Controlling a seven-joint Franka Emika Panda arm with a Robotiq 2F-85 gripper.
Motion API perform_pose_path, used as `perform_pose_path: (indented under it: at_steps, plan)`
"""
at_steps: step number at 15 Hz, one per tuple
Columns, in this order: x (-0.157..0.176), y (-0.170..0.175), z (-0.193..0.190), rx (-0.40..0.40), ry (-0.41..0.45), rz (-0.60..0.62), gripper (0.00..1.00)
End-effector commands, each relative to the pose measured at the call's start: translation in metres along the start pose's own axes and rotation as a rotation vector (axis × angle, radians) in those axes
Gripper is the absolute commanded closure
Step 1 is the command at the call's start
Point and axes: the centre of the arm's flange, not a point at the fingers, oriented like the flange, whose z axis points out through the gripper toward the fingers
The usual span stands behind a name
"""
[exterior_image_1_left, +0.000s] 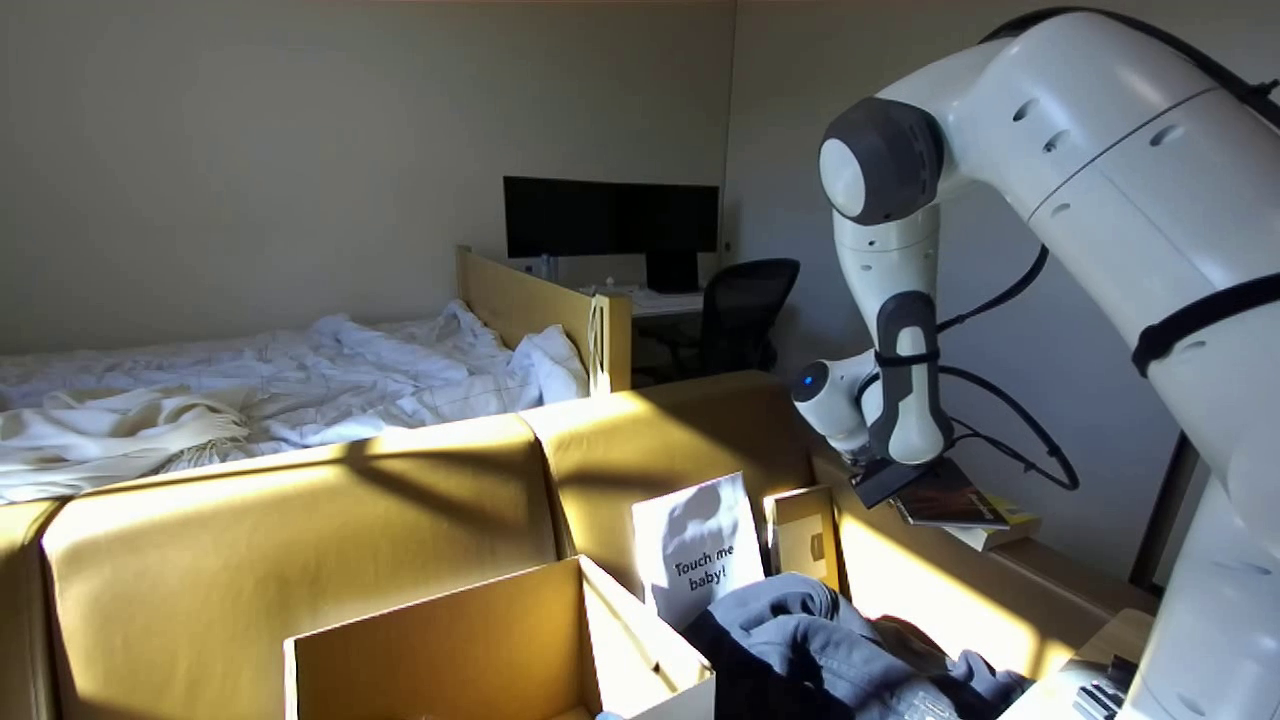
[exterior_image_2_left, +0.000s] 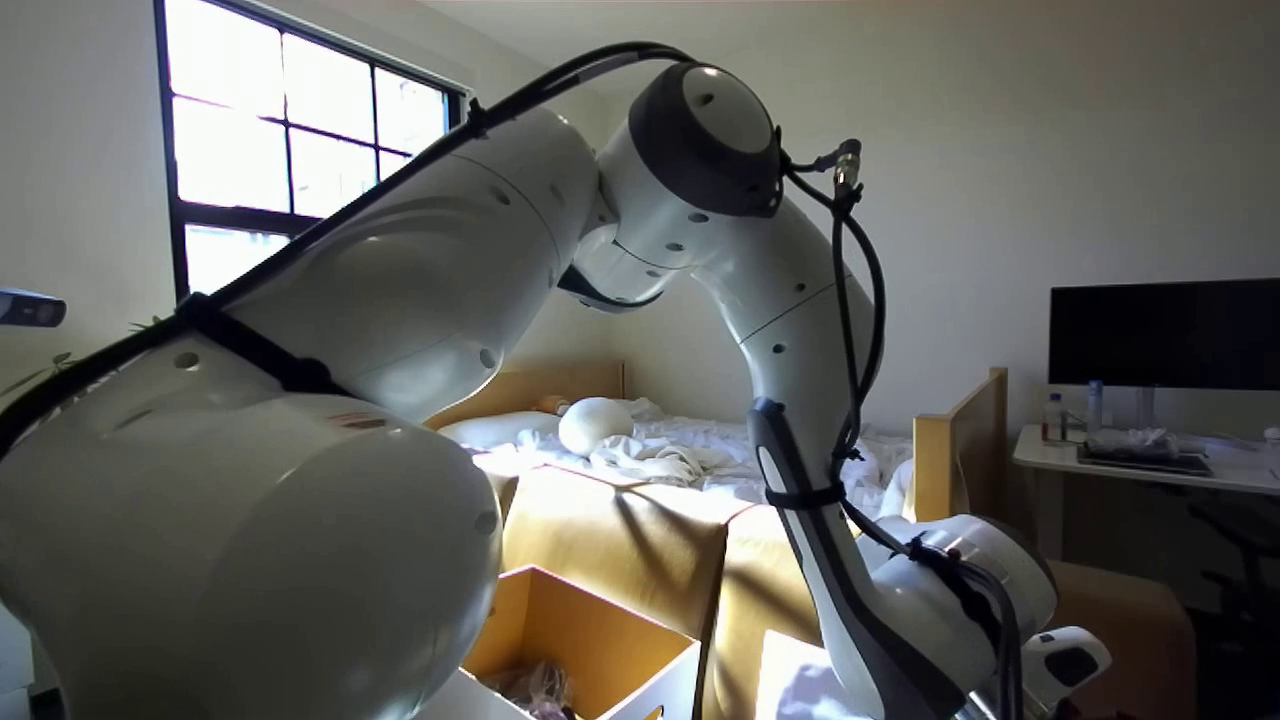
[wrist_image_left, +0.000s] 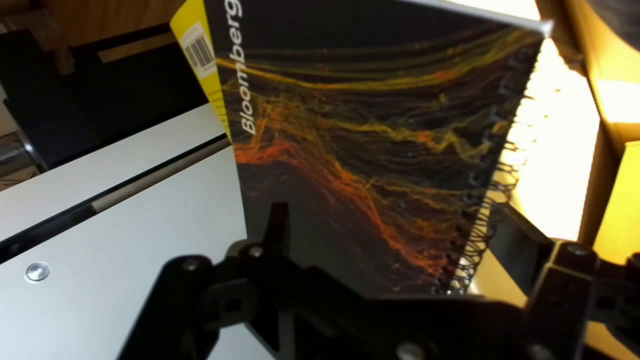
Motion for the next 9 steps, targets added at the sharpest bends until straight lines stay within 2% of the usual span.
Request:
perform_pose_path:
  at_steps: [1, 4, 9]
  plan:
    - [-0.004, 0.003, 0.027, -0.108, 0.023, 0.008, 0.27]
    - [-0.008, 0.002, 0.043, -0.168, -0.019, -0.021, 0.47]
    - [-0.01, -0.008, 0.042, -0.159, -0.217, -0.111, 0.78]
